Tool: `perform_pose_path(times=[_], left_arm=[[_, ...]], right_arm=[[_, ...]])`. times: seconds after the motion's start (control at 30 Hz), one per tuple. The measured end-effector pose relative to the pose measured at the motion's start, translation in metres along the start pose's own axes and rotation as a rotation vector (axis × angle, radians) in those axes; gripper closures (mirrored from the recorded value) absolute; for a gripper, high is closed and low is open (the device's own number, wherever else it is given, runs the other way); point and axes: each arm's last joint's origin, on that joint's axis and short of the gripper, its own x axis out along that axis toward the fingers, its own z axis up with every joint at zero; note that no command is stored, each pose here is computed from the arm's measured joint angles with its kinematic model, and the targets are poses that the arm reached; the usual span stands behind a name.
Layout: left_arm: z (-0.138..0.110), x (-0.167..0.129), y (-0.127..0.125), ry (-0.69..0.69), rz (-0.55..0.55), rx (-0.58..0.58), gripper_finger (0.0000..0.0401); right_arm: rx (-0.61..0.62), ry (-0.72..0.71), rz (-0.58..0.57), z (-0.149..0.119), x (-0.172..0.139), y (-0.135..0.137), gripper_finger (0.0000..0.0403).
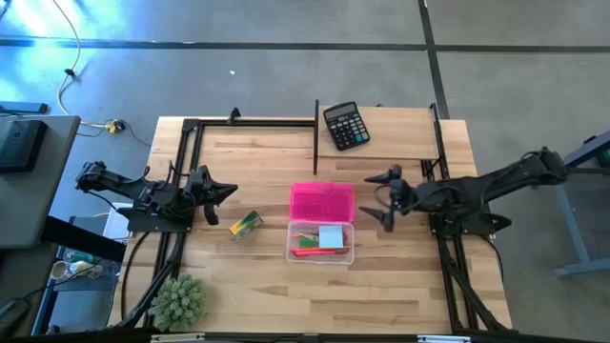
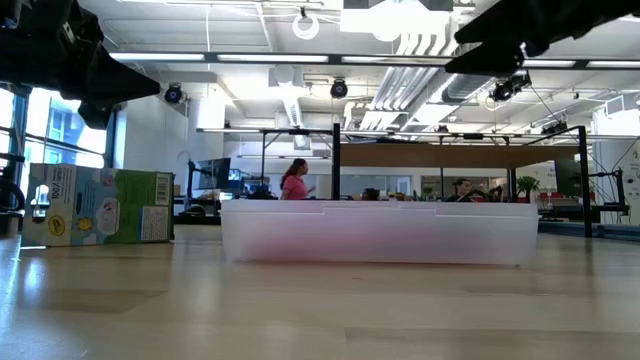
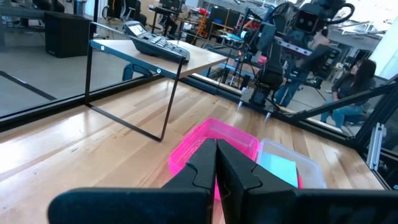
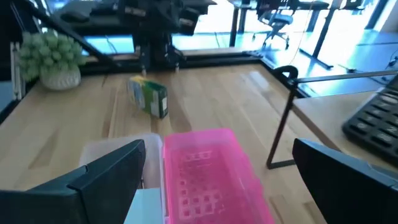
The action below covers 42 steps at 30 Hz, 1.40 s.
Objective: Pack school essentials
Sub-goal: Put the box of crayons into the supply box
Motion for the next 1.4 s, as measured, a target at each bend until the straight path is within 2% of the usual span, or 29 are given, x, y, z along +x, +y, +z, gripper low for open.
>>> perform_pose_path(times=[0.4,0.6,0.67,0.93,1.03,1.17,1.33,1.4], left_arm=[[0.001,0.0,0.0,-0.009,-0.003,-0.007,0.04],[0.008,0.0,0.0,-0.091,0.058,-0.064,0.0401],[0.01,-0.001,0.0,-0.113,0.06,-0.099,0.0401],[0.013,-0.001,-0.002,-0.135,0.043,-0.112,0.0401],[0.024,-0.002,-0.005,-0.217,-0.024,-0.074,0.0401],[0.04,-0.007,-0.01,-0.313,-0.116,0.042,0.04],[0.053,-0.006,-0.012,-0.287,0.014,0.156,0.0382],[0.058,-0.003,-0.016,-0.27,0.033,0.189,0.0365]], right_arm=[[0.065,-0.092,0.005,-0.018,-0.018,-0.011,0.0004],[0.063,-0.089,-0.032,-0.021,-0.017,-0.012,0.0004],[0.056,-0.089,-0.047,-0.021,-0.017,-0.013,0.0004],[0.044,-0.087,-0.051,-0.021,-0.018,-0.013,0.0004],[0.035,-0.087,-0.052,-0.021,-0.018,-0.013,0.0004],[0.01,-0.087,-0.055,-0.021,-0.018,-0.013,0.0004],[-0.007,-0.101,-0.055,-0.02,-0.021,-0.014,0.0004],[-0.002,-0.111,-0.054,-0.019,-0.023,-0.015,0.0004]])
